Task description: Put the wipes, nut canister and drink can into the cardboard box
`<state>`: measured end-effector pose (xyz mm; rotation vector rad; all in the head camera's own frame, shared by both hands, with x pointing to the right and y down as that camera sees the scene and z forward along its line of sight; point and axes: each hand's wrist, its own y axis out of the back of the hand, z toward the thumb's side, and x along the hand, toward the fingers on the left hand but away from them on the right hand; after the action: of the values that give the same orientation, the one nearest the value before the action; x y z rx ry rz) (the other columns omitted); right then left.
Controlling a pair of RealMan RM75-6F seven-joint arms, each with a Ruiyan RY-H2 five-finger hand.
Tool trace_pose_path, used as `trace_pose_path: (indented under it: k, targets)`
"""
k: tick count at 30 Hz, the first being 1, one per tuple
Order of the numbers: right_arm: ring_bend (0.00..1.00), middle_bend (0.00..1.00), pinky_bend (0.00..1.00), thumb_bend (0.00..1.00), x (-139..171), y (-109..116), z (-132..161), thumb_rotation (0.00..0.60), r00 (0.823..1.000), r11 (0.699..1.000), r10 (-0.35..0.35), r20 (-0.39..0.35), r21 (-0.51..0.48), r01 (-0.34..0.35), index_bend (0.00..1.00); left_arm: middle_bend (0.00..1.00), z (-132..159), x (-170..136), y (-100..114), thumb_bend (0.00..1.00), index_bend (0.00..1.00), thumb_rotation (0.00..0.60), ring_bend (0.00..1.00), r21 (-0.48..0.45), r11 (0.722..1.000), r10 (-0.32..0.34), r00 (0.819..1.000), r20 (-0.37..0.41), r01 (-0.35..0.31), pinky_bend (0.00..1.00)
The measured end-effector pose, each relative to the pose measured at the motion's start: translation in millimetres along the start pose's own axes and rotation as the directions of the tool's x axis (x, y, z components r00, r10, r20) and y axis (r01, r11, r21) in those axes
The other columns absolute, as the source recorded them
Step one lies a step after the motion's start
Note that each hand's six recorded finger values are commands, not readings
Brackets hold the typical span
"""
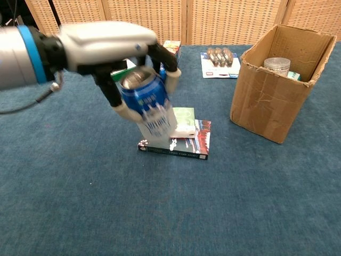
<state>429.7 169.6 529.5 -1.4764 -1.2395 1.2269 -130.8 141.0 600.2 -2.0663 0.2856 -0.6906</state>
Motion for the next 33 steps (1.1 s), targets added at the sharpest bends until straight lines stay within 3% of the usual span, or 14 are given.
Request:
trace_pose_path:
  k: [6, 13, 15, 17, 19, 22, 33]
  targets:
    - [0.00, 0.00, 0.06, 0.00, 0, 0, -1, 0.600, 1.000, 1.000, 0.010, 0.001, -0.011, -0.010, 0.00, 0.54, 47, 19, -31, 0.18, 0.60, 0.600, 0.43, 0.019, 0.997, -0.077, 0.992, 0.103, 0.076, 0.52]
    - [0.00, 0.00, 0.06, 0.00, 0, 0, -1, 0.600, 1.000, 1.000, 0.016, 0.001, -0.014, -0.016, 0.00, 0.51, 66, 27, -56, 0.10, 0.60, 0.600, 0.41, 0.114, 0.988, -0.124, 0.983, 0.134, 0.109, 0.52]
    - [0.00, 0.00, 0.06, 0.00, 0, 0, -1, 0.600, 1.000, 1.000, 0.017, 0.001, -0.014, -0.017, 0.00, 0.40, 66, 26, -61, 0.04, 0.53, 0.600, 0.35, 0.140, 0.984, -0.133, 0.982, 0.132, 0.114, 0.51]
    - [0.00, 0.00, 0.06, 0.00, 0, 0, -1, 0.600, 1.000, 1.000, 0.017, -0.001, -0.014, -0.017, 0.00, 0.16, 65, 24, -65, 0.00, 0.36, 0.600, 0.16, 0.160, 0.979, -0.145, 0.981, 0.126, 0.125, 0.41]
    - [0.00, 0.00, 0.06, 0.00, 0, 0, -1, 0.600, 1.000, 1.000, 0.018, -0.001, -0.012, -0.018, 0.00, 0.02, 63, 22, -67, 0.00, 0.21, 0.600, 0.03, 0.157, 0.978, -0.159, 0.980, 0.117, 0.140, 0.27]
    - [0.00, 0.00, 0.05, 0.00, 1, 0, 0, 0.600, 1.000, 1.000, 0.020, -0.002, -0.011, -0.020, 0.00, 0.00, 65, 18, -62, 0.00, 0.11, 0.600, 0.00, 0.135, 0.981, -0.158, 0.981, 0.116, 0.143, 0.19]
    - [0.00, 0.00, 0.05, 0.00, 2, -3, 3, 0.600, 0.999, 0.999, 0.031, -0.011, 0.004, -0.031, 0.00, 0.00, 39, -5, -12, 0.00, 0.10, 0.600, 0.00, 0.099, 0.995, -0.003, 0.998, 0.057, -0.002, 0.14]
